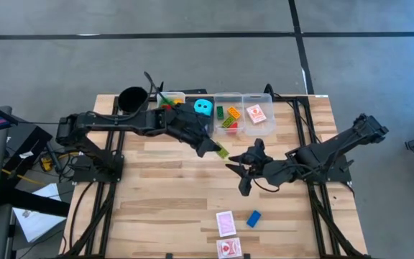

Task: Pick & Place Toys
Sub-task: Put the small light green 8-stud game piece into the left transparent bin

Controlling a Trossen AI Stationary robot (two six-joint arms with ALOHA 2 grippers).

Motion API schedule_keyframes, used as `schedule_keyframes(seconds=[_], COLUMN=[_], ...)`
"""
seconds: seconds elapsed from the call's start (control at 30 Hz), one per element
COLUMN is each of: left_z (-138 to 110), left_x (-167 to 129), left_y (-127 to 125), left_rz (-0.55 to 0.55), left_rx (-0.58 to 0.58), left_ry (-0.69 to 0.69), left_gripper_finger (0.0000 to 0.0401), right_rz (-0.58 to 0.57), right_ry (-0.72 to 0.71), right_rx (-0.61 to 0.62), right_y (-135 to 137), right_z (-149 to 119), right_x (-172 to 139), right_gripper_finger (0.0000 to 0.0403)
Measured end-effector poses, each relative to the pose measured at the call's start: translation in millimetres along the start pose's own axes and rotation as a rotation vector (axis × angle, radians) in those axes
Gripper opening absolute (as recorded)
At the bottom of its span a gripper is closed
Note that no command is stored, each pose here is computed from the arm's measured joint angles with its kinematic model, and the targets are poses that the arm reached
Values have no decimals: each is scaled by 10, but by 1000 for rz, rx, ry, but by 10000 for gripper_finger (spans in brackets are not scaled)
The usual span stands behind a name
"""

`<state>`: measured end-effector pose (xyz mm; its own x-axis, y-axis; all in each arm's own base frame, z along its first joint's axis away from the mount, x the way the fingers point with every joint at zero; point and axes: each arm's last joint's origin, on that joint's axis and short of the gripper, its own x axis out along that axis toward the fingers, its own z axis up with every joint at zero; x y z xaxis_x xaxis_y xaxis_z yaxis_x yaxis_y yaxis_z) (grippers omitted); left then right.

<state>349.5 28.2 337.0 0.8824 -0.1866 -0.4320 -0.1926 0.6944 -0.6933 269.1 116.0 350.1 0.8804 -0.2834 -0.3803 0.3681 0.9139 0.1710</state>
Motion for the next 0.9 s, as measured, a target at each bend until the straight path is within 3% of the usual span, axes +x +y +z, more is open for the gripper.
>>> schedule_keyframes(seconds=[0.37, 0.63, 0.9], left_z=[327, 516, 546], left_x=[-64, 252, 528], left_y=[297, 831, 1361], left_rz=[273, 332, 425], left_rx=[199, 190, 144], left_ry=[-288, -315, -298], left_gripper_finger=[40, 43, 61], right_rz=[26, 46, 51], right_ry=[-47, -55, -52], right_rx=[14, 33, 118], right_y=[36, 71, 87], right_z=[225, 226, 214], right_x=[-94, -121, -137], right_gripper_finger=[108, 107, 107])
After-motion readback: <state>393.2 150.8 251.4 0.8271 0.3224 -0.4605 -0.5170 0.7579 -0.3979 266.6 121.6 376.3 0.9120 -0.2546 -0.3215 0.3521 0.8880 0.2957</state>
